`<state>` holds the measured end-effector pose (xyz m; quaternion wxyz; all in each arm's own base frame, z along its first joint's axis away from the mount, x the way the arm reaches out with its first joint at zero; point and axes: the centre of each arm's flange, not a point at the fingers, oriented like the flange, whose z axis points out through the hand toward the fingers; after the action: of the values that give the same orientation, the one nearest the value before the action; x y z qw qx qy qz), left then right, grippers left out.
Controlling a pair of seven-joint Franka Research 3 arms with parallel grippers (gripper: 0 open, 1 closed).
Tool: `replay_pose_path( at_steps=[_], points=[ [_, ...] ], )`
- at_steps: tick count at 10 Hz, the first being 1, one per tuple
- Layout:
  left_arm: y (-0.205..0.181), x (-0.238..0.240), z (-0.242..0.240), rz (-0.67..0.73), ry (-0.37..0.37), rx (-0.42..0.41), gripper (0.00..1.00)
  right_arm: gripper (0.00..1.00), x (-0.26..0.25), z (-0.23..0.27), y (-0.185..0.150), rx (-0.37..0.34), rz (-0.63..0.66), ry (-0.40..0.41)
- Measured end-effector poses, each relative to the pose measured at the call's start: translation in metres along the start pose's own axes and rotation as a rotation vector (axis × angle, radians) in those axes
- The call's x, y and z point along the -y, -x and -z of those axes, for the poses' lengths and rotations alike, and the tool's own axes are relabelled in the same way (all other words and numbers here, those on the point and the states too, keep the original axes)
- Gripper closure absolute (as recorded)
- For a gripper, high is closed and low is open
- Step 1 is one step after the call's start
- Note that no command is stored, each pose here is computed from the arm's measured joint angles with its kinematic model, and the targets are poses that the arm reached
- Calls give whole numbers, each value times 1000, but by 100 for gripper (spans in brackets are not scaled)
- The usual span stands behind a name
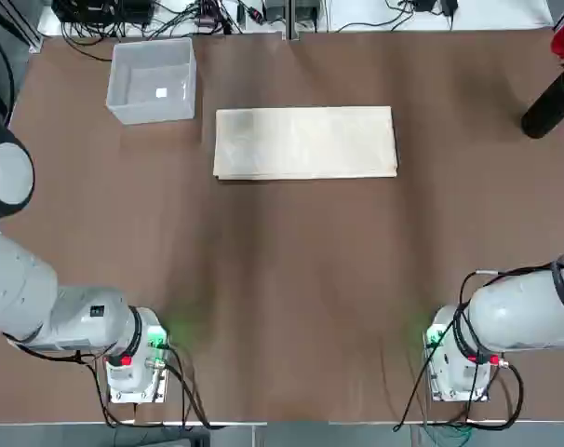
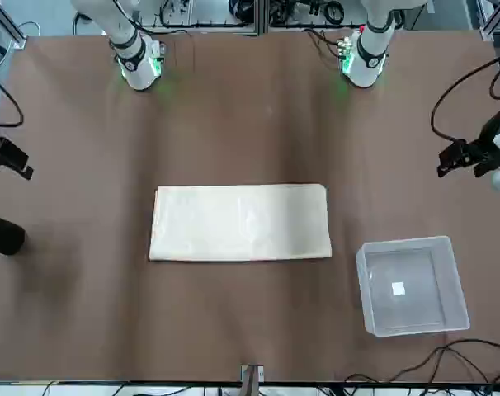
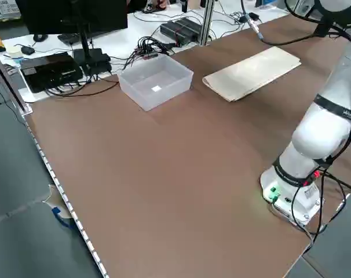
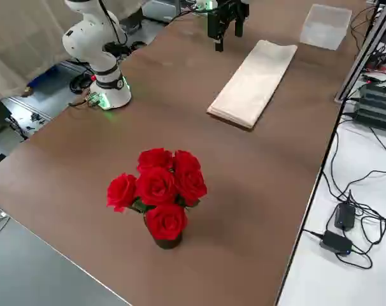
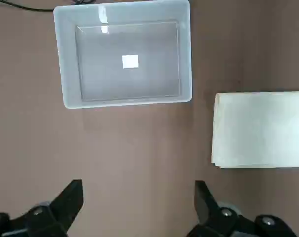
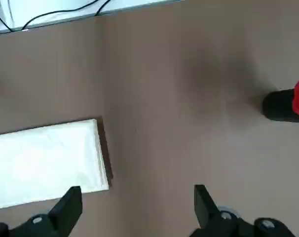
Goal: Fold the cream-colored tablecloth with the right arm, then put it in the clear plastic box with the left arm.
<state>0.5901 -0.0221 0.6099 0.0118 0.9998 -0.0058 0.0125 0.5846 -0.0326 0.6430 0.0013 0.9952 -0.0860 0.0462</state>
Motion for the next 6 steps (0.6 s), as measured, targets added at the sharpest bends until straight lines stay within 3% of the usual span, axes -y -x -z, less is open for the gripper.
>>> replay_pose_path(
  at_steps=[6],
  points=[
    [0,5,1,8,0,-2,0,0,-6,-7,1,25,-11,3]
  ],
)
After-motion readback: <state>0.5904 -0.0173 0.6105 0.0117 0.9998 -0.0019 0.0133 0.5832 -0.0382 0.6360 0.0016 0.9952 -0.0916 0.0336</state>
